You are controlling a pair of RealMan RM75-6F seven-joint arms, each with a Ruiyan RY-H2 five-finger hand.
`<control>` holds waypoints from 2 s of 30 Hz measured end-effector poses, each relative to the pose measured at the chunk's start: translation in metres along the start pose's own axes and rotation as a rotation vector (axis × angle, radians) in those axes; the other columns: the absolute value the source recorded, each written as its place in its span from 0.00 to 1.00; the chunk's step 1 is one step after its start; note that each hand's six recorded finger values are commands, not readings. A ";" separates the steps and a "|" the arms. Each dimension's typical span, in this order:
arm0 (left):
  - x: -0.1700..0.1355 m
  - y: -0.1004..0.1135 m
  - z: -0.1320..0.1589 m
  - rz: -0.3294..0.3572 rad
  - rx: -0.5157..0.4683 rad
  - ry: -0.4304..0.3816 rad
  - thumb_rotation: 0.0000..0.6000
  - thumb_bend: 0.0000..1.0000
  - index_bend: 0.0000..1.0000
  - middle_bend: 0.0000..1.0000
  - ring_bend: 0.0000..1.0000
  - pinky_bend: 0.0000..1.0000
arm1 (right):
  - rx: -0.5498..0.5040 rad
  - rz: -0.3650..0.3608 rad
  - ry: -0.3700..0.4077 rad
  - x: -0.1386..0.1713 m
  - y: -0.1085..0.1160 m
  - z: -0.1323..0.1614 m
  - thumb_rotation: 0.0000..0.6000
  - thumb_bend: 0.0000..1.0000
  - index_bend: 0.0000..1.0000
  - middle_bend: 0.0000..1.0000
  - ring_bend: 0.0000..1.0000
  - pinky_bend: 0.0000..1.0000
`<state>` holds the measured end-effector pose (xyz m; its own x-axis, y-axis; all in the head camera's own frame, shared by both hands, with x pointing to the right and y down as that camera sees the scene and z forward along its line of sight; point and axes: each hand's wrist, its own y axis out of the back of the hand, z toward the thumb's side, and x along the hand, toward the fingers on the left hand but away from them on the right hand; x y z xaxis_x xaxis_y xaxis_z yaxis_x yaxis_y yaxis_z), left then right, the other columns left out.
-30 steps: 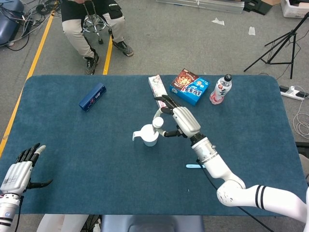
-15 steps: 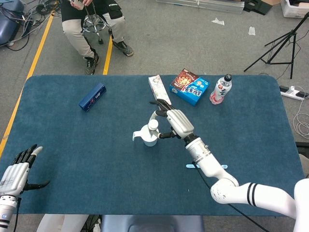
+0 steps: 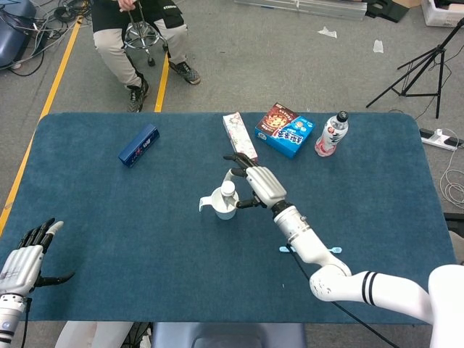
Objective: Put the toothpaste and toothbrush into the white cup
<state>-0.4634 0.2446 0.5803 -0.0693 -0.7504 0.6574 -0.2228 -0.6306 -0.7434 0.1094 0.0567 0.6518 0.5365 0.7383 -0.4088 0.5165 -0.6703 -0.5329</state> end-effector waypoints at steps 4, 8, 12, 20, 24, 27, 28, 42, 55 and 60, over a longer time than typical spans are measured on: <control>-0.001 0.000 -0.001 0.001 -0.002 0.002 1.00 0.00 0.04 0.00 0.00 0.00 | 0.002 0.007 -0.018 -0.005 -0.004 -0.003 1.00 0.29 0.66 0.15 0.00 0.15; -0.001 0.000 -0.003 0.001 -0.006 0.007 1.00 0.00 0.04 0.00 0.00 0.00 | 0.014 0.020 -0.033 -0.010 -0.009 -0.006 1.00 0.30 0.66 0.15 0.00 0.15; -0.001 0.000 -0.004 0.001 -0.008 0.009 1.00 0.00 0.04 0.00 0.00 0.00 | 0.030 0.032 -0.046 -0.013 -0.013 -0.008 1.00 0.29 0.66 0.15 0.00 0.15; 0.000 0.000 -0.002 -0.001 -0.003 0.004 1.00 0.00 0.04 0.00 0.00 0.00 | 0.074 0.054 -0.067 -0.016 -0.018 -0.011 1.00 0.29 0.66 0.15 0.00 0.15; 0.000 -0.001 -0.001 -0.004 -0.002 0.002 1.00 0.00 0.04 0.00 0.00 0.00 | 0.103 0.069 -0.079 -0.017 -0.022 -0.014 1.00 0.29 0.66 0.15 0.00 0.15; 0.000 -0.001 -0.001 -0.005 -0.001 0.002 1.00 0.00 0.04 0.00 0.00 0.00 | 0.120 0.077 -0.090 -0.018 -0.025 -0.017 1.00 0.30 0.66 0.15 0.00 0.15; 0.000 -0.001 -0.001 -0.005 -0.002 0.003 1.00 0.00 0.04 0.00 0.00 0.00 | 0.122 0.079 -0.092 -0.018 -0.026 -0.017 1.00 0.30 0.66 0.15 0.00 0.15; -0.002 -0.001 -0.004 -0.004 -0.010 0.012 1.00 0.00 0.04 0.00 0.00 0.00 | 0.143 0.100 -0.103 -0.023 -0.041 -0.023 1.00 0.29 0.66 0.15 0.00 0.15; -0.003 -0.001 -0.006 -0.005 -0.013 0.015 1.00 0.00 0.04 0.00 0.00 0.00 | 0.140 0.110 -0.110 -0.026 -0.048 -0.028 1.00 0.29 0.66 0.15 0.00 0.15; -0.003 -0.001 -0.006 -0.005 -0.013 0.014 1.00 0.00 0.04 0.00 0.00 0.00 | 0.131 0.110 -0.104 -0.028 -0.050 -0.027 1.00 0.28 0.66 0.15 0.00 0.15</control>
<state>-0.4690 0.2487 0.5800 -0.0820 -0.7442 0.6629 -0.2355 -0.6319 -0.7385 0.0866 0.0678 0.7094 0.5098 0.6696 -0.5402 0.3637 -0.7368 -0.5700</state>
